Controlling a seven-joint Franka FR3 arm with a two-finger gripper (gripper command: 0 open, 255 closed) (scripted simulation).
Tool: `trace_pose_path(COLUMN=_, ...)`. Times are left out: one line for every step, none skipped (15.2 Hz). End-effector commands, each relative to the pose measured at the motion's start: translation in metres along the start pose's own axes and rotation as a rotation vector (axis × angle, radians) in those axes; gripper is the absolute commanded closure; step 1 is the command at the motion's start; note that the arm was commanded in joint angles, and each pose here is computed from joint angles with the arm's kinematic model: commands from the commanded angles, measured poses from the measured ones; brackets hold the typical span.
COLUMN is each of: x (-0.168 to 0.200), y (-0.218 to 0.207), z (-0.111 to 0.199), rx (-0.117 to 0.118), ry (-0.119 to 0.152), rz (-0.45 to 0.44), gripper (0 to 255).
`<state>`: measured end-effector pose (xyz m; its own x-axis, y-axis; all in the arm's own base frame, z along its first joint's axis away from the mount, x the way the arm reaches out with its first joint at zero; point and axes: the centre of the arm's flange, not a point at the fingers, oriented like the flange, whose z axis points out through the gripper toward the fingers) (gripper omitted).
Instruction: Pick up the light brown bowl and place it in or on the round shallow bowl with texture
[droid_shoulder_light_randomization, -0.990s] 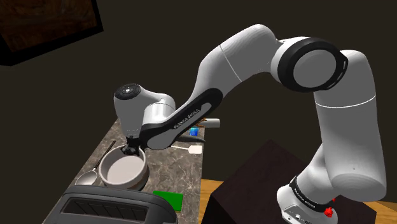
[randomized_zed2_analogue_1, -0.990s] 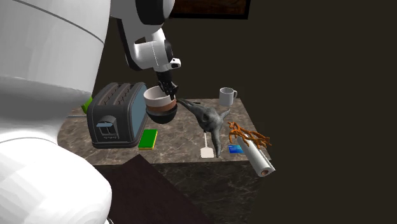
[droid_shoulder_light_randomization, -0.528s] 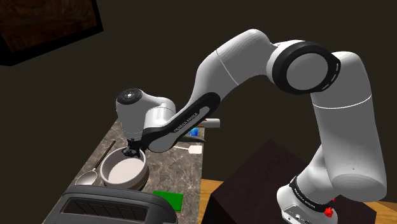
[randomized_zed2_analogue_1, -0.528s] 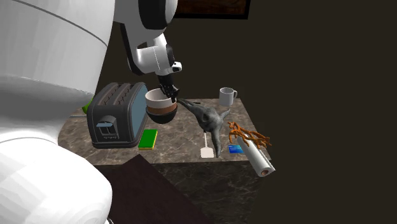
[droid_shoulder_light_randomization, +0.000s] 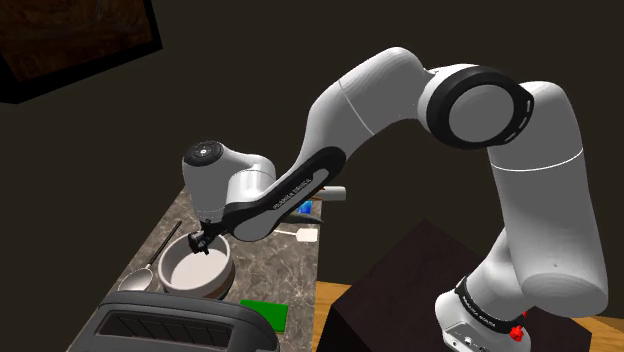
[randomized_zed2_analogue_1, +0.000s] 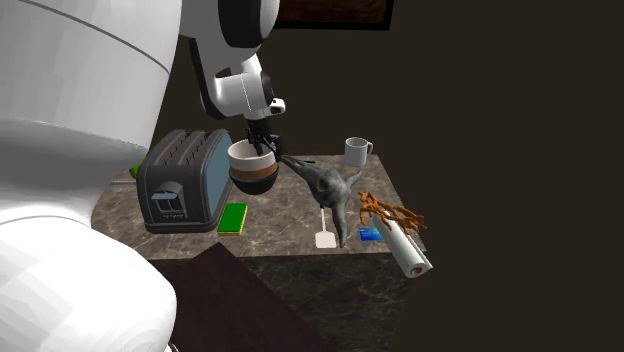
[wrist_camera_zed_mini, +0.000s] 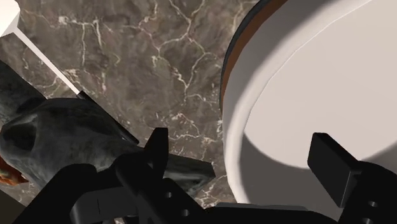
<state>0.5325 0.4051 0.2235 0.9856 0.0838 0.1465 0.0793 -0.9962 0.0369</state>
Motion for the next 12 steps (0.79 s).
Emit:
trace_pose_path(x=-0.001, y=0.000, z=-0.001, rx=0.000, ry=0.000, rz=0.000, gripper=0)
trace_pose_path(x=-0.001, y=0.000, z=-0.014, rx=0.000, ry=0.000, rz=0.000, gripper=0)
trace_pose_path(x=-0.001, y=0.000, z=-0.027, rx=0.000, ry=0.000, rz=0.000, gripper=0)
trace_pose_path(x=-0.001, y=0.000, z=-0.040, rx=0.000, ry=0.000, rz=0.000, gripper=0)
trace_pose_path(x=-0.001, y=0.000, z=-0.051, rx=0.000, ry=0.000, rz=0.000, gripper=0)
trace_pose_path(x=-0.001, y=0.000, z=-0.051, rx=0.000, ry=0.000, rz=0.000, gripper=0)
trace_pose_path(x=-0.001, y=0.000, z=-0.051, rx=0.000, ry=0.000, rz=0.000, gripper=0)
trace_pose_path(x=-0.001, y=0.000, z=-0.051, rx=0.000, ry=0.000, rz=0.000, gripper=0)
trace_pose_path(x=-0.001, y=0.000, z=-0.051, rx=0.000, ry=0.000, rz=0.000, gripper=0)
trace_pose_path(x=-0.001, y=0.000, z=-0.051, rx=0.000, ry=0.000, rz=0.000, gripper=0)
trace_pose_path(x=-0.001, y=0.000, z=-0.051, rx=0.000, ry=0.000, rz=0.000, gripper=0)
trace_pose_path(x=-0.001, y=0.000, z=-0.051, rx=0.000, ry=0.000, rz=0.000, gripper=0)
